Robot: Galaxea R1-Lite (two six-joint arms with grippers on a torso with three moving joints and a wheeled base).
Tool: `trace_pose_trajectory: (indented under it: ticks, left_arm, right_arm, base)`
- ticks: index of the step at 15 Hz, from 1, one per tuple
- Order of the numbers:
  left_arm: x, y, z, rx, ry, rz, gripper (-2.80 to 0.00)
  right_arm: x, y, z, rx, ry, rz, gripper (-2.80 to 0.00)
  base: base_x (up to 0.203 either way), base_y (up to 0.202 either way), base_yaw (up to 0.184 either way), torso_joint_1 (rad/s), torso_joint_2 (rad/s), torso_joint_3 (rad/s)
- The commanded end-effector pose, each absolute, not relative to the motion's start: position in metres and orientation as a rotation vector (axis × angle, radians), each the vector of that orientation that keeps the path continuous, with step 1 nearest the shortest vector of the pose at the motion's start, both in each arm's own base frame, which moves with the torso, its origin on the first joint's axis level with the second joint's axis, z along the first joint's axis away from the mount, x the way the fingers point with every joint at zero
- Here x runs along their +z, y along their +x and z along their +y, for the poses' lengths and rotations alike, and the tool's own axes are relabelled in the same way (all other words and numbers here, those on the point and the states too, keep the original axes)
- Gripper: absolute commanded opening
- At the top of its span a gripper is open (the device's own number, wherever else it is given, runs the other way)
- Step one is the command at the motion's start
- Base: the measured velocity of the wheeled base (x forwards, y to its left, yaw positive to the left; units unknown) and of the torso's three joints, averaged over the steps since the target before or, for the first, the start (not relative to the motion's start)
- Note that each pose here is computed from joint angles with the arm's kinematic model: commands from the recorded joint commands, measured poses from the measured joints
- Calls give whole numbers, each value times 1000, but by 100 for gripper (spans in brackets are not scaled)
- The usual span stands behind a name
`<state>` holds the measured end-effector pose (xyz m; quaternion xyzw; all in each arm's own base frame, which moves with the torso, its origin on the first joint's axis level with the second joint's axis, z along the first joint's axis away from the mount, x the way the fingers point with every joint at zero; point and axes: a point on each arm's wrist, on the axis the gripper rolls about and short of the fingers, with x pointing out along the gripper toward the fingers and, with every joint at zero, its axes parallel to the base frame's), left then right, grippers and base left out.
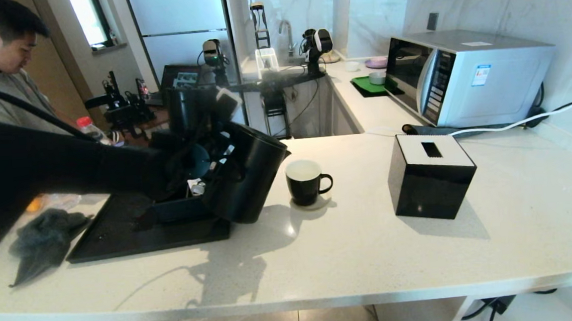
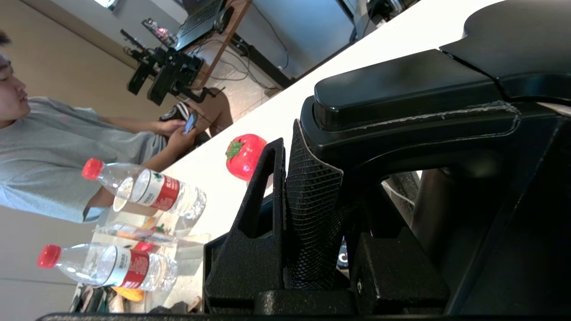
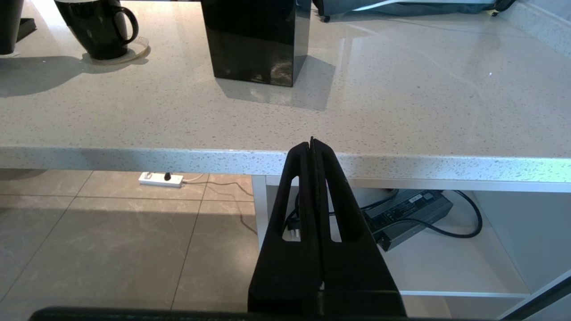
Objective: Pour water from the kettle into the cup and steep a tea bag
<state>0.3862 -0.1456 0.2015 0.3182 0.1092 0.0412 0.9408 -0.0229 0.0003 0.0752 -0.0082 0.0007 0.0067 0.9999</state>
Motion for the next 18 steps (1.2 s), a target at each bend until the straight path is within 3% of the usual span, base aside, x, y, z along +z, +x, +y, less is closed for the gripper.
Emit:
trace_pose_trajectory:
  ticks: [1, 18]
  left_arm:
    - [203, 386, -142, 95, 648, 221, -280]
    - [211, 384, -154, 8, 678, 175, -280]
  right_arm:
    - [75, -23, 0, 14, -17, 3, -280]
    - [75, -23, 0, 14, -17, 3, -280]
  base:
    - [0, 0, 0, 0, 0, 0]
    - [0, 0, 0, 0, 0, 0]
